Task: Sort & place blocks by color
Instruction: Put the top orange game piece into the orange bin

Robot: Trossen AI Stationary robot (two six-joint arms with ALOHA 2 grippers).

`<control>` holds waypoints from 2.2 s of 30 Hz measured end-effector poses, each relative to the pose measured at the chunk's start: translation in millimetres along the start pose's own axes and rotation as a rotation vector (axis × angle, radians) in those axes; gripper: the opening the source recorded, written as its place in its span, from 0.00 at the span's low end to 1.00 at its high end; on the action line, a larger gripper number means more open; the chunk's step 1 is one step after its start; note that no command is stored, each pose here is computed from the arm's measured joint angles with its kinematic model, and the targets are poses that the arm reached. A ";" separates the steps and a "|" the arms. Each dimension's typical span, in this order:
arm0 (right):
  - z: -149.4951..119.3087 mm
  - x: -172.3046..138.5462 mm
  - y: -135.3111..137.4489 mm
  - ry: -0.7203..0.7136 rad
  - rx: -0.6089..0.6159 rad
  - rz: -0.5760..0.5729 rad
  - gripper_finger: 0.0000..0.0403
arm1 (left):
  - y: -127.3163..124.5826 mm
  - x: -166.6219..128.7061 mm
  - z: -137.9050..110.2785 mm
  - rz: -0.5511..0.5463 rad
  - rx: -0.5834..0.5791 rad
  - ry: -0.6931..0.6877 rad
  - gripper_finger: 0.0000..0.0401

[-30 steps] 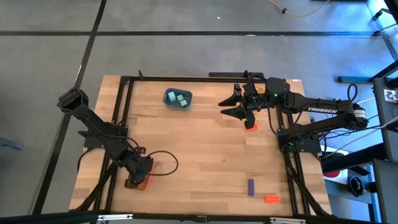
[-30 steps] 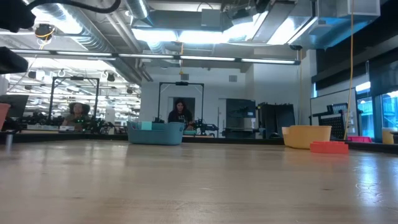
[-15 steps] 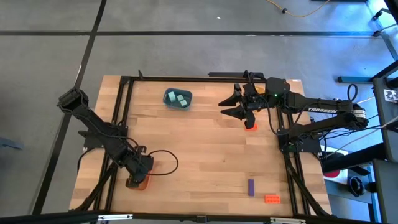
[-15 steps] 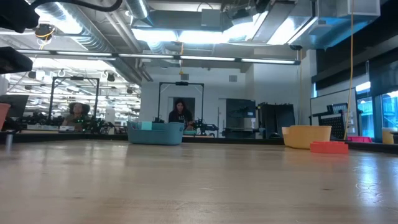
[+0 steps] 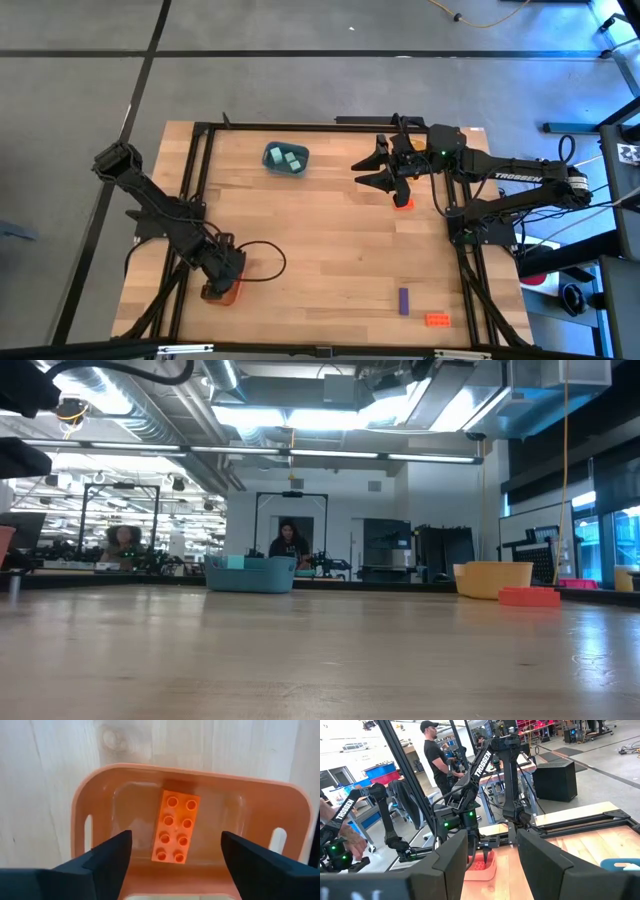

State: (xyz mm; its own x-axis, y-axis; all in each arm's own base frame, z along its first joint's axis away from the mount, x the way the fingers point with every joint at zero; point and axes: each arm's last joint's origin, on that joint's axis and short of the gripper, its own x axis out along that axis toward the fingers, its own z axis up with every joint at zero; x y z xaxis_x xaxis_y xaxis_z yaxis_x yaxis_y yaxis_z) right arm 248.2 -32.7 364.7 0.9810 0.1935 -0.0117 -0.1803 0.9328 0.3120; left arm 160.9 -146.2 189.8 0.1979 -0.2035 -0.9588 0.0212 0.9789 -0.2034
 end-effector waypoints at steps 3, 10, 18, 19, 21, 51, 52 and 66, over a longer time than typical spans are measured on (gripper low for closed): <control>0.0 0.0 0.0 0.000 -0.002 0.000 0.43 | 0.0 0.0 -0.7 -0.009 -0.033 0.015 0.74; 0.0 0.0 0.1 0.000 -0.002 0.000 0.43 | 0.4 0.0 -1.5 -0.007 -0.020 0.026 0.74; 0.0 0.0 0.1 0.000 -0.002 0.000 0.43 | 2.1 -8.2 10.8 -0.119 -0.083 0.070 0.73; 0.0 0.0 0.1 0.000 -0.003 0.000 0.43 | 3.2 -14.0 17.2 -0.126 -0.086 0.033 0.73; 0.0 0.0 0.0 0.000 -0.003 0.000 0.43 | 6.7 -30.7 29.1 -0.123 -0.081 -0.067 0.73; 0.2 0.0 0.1 -0.002 -0.084 0.001 0.43 | 132.7 -162.3 62.5 -0.058 -0.238 -1.610 0.73; 0.2 0.0 0.2 -0.002 -0.083 0.002 0.43 | 131.2 -162.5 63.9 -0.062 -0.234 -1.611 0.73; 0.2 0.0 0.1 -0.002 0.011 0.001 0.43 | 123.0 -161.0 65.0 0.014 -0.131 -1.602 0.73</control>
State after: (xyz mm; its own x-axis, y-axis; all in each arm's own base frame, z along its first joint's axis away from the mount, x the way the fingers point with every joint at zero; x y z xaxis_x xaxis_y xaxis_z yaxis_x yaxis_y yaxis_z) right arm 248.2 -32.7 364.9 0.9810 0.1940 -0.0094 -0.1806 0.9291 0.3228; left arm 195.4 8.3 332.1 0.9713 0.1170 0.2069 -0.0527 0.9548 -0.2925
